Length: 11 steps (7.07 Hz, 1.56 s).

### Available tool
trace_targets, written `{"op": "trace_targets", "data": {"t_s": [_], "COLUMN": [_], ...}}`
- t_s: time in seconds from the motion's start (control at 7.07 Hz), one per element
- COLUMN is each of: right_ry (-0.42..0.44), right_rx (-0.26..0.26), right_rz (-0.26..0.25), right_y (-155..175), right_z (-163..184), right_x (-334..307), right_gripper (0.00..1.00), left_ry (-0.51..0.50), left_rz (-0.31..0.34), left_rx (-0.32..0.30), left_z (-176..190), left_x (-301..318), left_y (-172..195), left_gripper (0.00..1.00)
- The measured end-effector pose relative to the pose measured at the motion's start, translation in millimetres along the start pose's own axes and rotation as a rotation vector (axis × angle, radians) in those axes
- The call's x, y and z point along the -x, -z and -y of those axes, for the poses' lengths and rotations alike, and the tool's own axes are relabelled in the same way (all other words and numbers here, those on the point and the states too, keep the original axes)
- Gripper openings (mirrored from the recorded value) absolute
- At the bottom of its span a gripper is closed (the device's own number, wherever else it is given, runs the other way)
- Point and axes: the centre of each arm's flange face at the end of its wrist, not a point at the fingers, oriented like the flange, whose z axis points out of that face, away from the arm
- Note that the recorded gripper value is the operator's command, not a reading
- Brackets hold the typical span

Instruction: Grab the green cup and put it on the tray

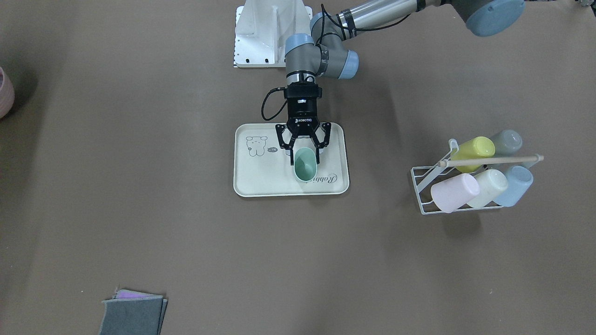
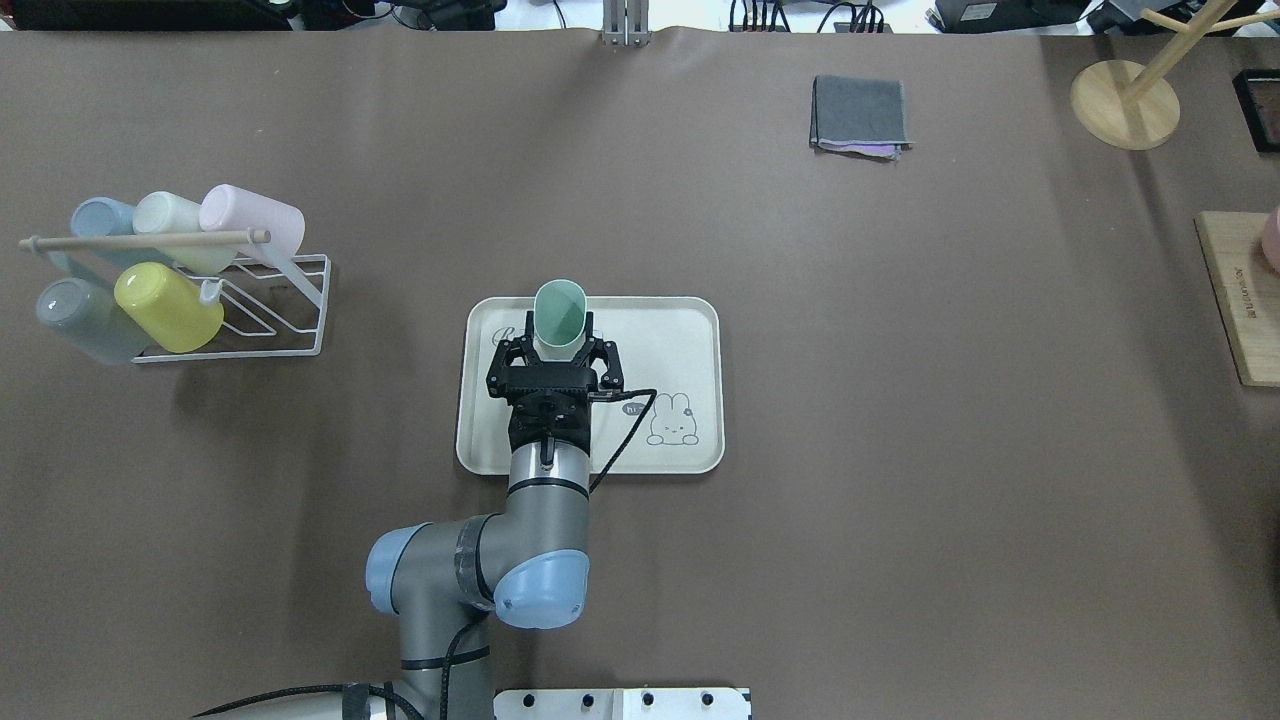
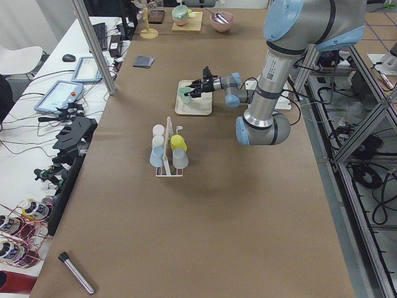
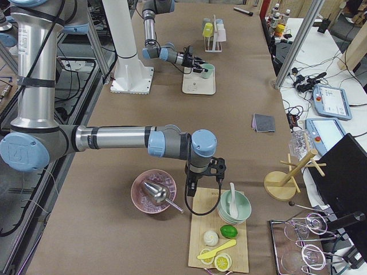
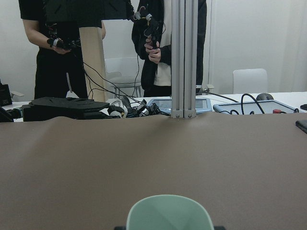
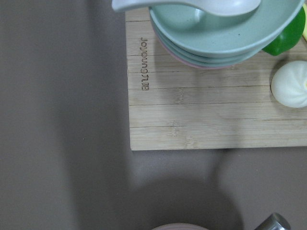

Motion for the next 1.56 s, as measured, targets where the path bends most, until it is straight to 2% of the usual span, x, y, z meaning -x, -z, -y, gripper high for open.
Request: {"op": "trace_targets", "data": {"t_s": [0.71,1.27,1.56], "right_ry": [0.002,0.005,0.005], "right_rx": [-0.001,-0.003,-0.004], "right_rz": [0.000,0.000,0.001], "right_y": [-0.1,0.9,1.2], "right_z": [2.8,4.1,4.1], "right_x": [0.0,1.1,1.4], "right_gripper": [1.00,1.00,1.00], "left_ry": [0.009,0.142,0.121], "left_rz": [-0.010,-0.075,-0.089], "left_rx": [-0.004,-0.002,-0.001], "left_z": [10.6,85.3,114.3], "left_x": [4.4,46.3,100.7], "left_y": [4.0,33.9,50.3], "left_gripper": [0.98,0.98,0.98]}}
